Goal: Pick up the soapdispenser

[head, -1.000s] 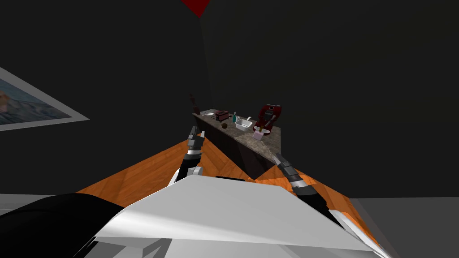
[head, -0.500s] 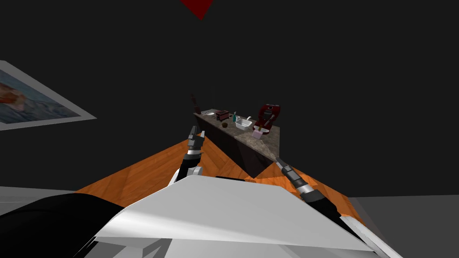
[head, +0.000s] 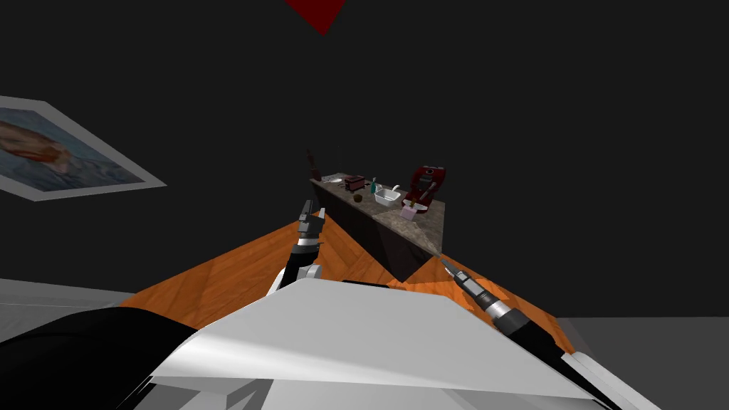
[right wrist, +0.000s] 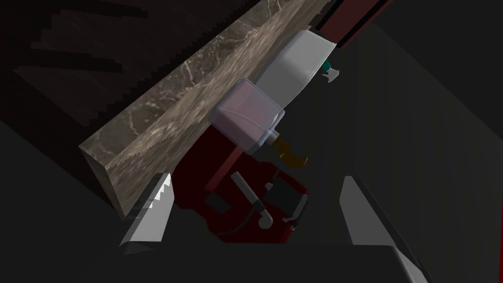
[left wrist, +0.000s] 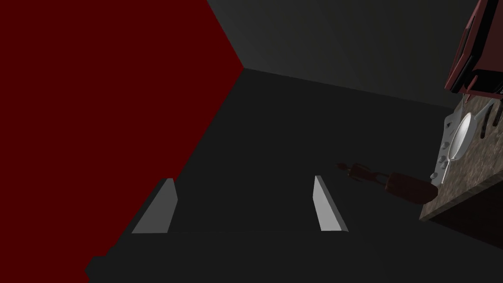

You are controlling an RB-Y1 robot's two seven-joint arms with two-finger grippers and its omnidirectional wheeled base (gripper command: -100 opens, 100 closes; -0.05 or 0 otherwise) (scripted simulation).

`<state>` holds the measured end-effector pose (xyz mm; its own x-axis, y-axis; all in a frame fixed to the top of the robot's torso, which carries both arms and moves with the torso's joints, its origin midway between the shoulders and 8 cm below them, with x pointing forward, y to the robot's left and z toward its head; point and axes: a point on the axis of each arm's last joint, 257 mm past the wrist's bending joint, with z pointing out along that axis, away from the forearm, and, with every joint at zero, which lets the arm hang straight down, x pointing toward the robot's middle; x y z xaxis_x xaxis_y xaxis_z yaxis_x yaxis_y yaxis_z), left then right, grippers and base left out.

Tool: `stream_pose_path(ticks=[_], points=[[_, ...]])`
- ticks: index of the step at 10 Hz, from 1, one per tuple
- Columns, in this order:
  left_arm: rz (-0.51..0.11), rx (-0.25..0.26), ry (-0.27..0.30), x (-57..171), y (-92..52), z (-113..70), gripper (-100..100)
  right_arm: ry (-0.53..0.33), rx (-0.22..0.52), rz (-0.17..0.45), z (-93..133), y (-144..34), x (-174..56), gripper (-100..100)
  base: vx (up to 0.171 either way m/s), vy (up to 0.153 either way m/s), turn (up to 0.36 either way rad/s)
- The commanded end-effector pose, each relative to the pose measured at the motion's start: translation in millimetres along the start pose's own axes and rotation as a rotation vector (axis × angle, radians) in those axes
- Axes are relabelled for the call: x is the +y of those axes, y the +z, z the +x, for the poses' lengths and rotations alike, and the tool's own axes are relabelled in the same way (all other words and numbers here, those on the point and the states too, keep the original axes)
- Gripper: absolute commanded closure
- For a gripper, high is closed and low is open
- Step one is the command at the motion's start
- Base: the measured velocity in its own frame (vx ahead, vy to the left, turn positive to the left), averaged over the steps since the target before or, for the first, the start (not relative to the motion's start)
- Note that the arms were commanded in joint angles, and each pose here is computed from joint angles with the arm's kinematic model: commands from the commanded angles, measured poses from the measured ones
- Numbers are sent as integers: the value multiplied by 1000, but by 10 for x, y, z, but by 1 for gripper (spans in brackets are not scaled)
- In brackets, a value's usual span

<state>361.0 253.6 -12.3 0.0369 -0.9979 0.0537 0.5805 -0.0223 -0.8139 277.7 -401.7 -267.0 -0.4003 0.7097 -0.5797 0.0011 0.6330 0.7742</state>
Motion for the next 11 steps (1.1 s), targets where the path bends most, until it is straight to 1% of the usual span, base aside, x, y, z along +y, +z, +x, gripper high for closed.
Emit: stream_pose_path(ticks=[1,2,3,4,5,6,7,8,9,10,11], points=[[0,0,0,0,0,0,0,-34,40,21,-16,-41,-61,-100,-22,-33,30],[0,0,0,0,0,0,0,-59,79,58,31,-131,-219,-100,-16,-32,66],[0,0,0,0,0,0,0,-79,98,60,5,-128,-215,-100,-10,-30,42],[0,0,0,0,0,0,0,-103,138,95,50,-222,-366,-100,-1,-41,92],[0,0,0,0,0,0,0,-123,156,96,20,-220,-362,-100,-4,-43,49],[0,0,0,0,0,0,0,-149,198,129,59,-318,-505,-100,-3,-50,108],[0,0,0,0,0,0,0,-171,218,130,23,-315,-500,-100,-2,-48,50],[0,0,0,0,0,0,0,-199,263,161,54,-416,-635,-100,17,-62,109],[0,0,0,0,0,0,0,-218,280,162,20,-414,-631,-100,20,-48,61],[0,0,0,0,0,0,0,-246,326,190,44,-517,-757,-100,27,-47,109],[0,0,0,0,0,0,0,-265,342,191,6,-514,-752,-100,22,-51,73]])
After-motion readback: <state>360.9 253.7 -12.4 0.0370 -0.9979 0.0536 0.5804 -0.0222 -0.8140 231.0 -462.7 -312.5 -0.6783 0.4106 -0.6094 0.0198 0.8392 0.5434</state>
